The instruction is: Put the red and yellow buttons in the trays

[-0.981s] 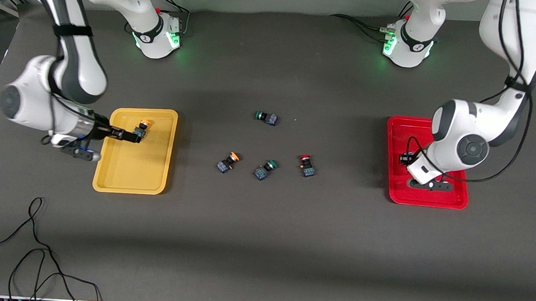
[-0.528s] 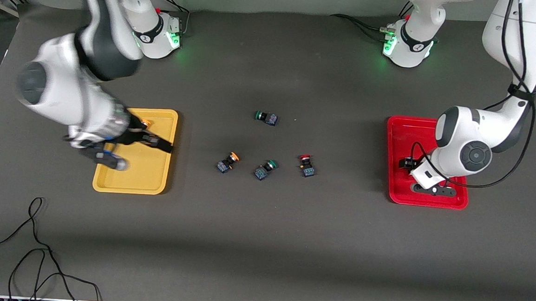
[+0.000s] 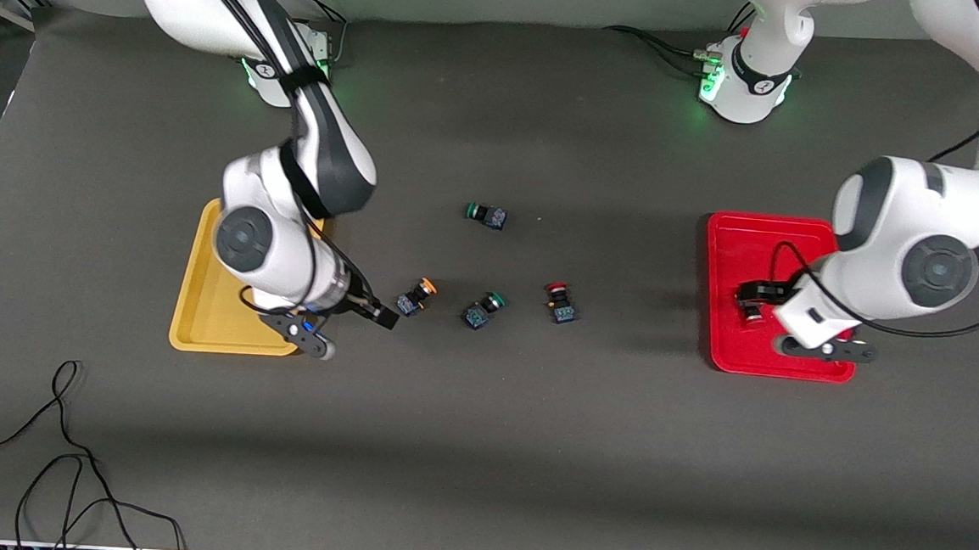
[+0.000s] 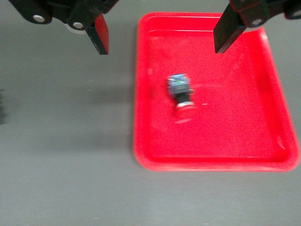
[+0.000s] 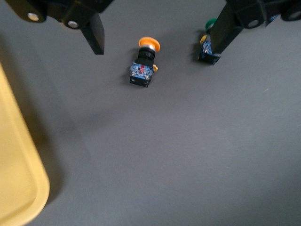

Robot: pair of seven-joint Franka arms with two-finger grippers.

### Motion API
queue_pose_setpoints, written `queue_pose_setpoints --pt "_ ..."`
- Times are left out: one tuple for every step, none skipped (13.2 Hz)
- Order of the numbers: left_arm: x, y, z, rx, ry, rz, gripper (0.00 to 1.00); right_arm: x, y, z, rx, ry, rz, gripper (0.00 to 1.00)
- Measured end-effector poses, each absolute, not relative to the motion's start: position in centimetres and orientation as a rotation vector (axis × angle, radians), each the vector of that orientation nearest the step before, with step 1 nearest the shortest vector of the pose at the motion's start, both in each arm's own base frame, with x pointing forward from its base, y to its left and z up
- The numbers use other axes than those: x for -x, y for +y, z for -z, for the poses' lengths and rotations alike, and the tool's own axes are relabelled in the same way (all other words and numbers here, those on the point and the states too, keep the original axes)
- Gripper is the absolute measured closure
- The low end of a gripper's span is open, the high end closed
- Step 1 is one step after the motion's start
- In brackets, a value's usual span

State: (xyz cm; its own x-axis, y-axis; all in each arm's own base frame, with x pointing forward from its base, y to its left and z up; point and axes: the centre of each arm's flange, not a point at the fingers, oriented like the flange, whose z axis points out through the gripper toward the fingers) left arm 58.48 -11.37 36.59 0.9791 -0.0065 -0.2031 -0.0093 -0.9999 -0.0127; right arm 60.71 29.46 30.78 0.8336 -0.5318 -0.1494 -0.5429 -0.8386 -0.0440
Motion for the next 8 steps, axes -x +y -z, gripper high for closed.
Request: queue_pose_setpoints --pt "-58.2 -14.6 -36.3 3.114 -0.034 -0.279 0.0 -60.2 30.5 -28.8 2.919 0.905 -0.214 0.0" --pt "-57.8 -18.5 -35.9 3.122 -0.088 -0.219 0.0 -59.3 31.6 -26.5 2.908 0.951 -0.221 0.0" --pt "-57.1 -22.6 -35.3 3.133 -0.148 -0.162 0.0 -58.2 32.4 -23.9 2.898 0.982 -0.215 0.0" --pt "-56.2 -26.3 -34.6 3.145 -0.206 -0.117 0.0 -57.0 32.8 -21.3 2.89 0.996 -0.193 0.0" --pt "-55.4 -29.5 -33.9 3.155 -0.258 -0.088 0.0 -55.9 32.8 -19.1 2.892 1.003 -0.182 0.0" --pt "-54.8 -32.1 -33.1 3.162 -0.303 -0.075 0.0 -55.1 32.5 -17.5 2.9 1.011 -0.186 0.0" --pt "-54.7 -34.1 -32.2 3.166 -0.336 -0.076 0.0 -54.7 32.1 -16.8 2.906 1.018 -0.194 0.0" --pt "-55.1 -35.5 -31.1 3.164 -0.354 -0.081 0.0 -54.6 31.9 -16.7 2.907 1.023 -0.197 0.0"
